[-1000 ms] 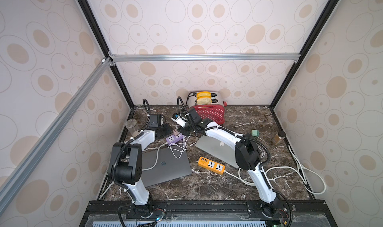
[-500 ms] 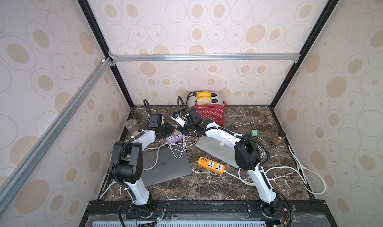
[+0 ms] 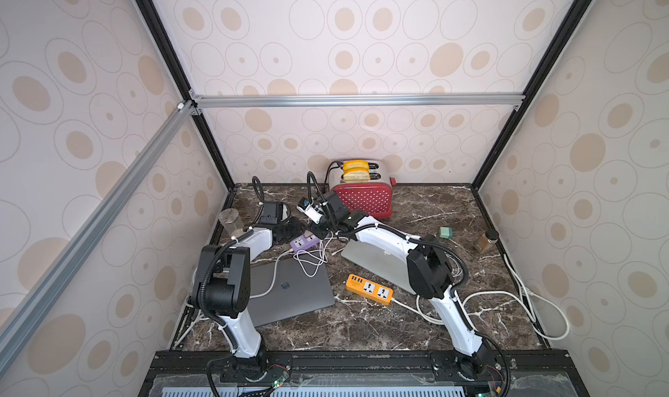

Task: Unplug the laptop charger
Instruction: Remove the charging cable from the plug.

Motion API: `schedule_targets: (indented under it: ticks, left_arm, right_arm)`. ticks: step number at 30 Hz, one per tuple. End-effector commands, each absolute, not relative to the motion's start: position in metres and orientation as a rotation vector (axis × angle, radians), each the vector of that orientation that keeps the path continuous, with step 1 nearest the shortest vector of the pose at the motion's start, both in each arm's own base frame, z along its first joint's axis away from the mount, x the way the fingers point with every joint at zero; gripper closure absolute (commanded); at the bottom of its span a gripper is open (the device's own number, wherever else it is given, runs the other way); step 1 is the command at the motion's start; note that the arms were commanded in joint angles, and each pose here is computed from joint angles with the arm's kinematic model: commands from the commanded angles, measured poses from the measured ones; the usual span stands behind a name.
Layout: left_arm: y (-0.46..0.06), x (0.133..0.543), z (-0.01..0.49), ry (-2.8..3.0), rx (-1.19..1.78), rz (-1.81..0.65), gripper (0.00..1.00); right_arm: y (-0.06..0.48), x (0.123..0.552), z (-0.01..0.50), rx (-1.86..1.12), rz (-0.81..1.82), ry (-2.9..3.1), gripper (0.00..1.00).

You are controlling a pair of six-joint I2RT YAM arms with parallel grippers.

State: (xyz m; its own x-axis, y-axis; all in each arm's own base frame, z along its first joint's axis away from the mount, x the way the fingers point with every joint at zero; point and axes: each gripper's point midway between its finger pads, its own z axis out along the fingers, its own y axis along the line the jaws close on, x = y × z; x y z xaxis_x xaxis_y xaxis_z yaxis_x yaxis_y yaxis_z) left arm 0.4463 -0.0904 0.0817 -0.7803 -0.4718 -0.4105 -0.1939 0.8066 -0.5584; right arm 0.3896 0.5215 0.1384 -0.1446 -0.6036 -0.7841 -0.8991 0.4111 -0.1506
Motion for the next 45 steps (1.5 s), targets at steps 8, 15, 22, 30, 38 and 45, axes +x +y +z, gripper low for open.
schedule_targets:
  ticks: [8, 15, 22, 30, 38, 45]
  left_arm:
    - [-0.086, 0.424, 0.047, 2.556, -0.569, -0.639, 0.56]
    - [-0.086, 0.421, 0.047, 2.556, -0.566, -0.64, 0.56]
    - [-0.086, 0.419, 0.044, 2.562, -0.568, -0.641, 0.56]
    - [-0.086, 0.417, 0.042, 2.569, -0.568, -0.637, 0.56]
    - [-0.086, 0.416, 0.041, 2.57, -0.569, -0.639, 0.56]
    - [-0.087, 0.416, 0.04, 2.571, -0.568, -0.647, 0.56]
  right_arm:
    - [0.523, 0.392, 0.112, -1.234, 0.45, 1.916, 0.51]
    - [0.529, 0.395, 0.107, -1.221, 0.463, 1.92, 0.56]
    - [0.534, 0.397, 0.104, -1.208, 0.442, 1.888, 0.62]
    - [0.534, 0.399, 0.11, -1.184, 0.426, 1.867, 0.64]
    - [0.52, 0.392, 0.119, -1.195, 0.395, 1.87, 0.63]
    - [0.513, 0.392, 0.123, -1.17, 0.379, 1.867, 0.61]
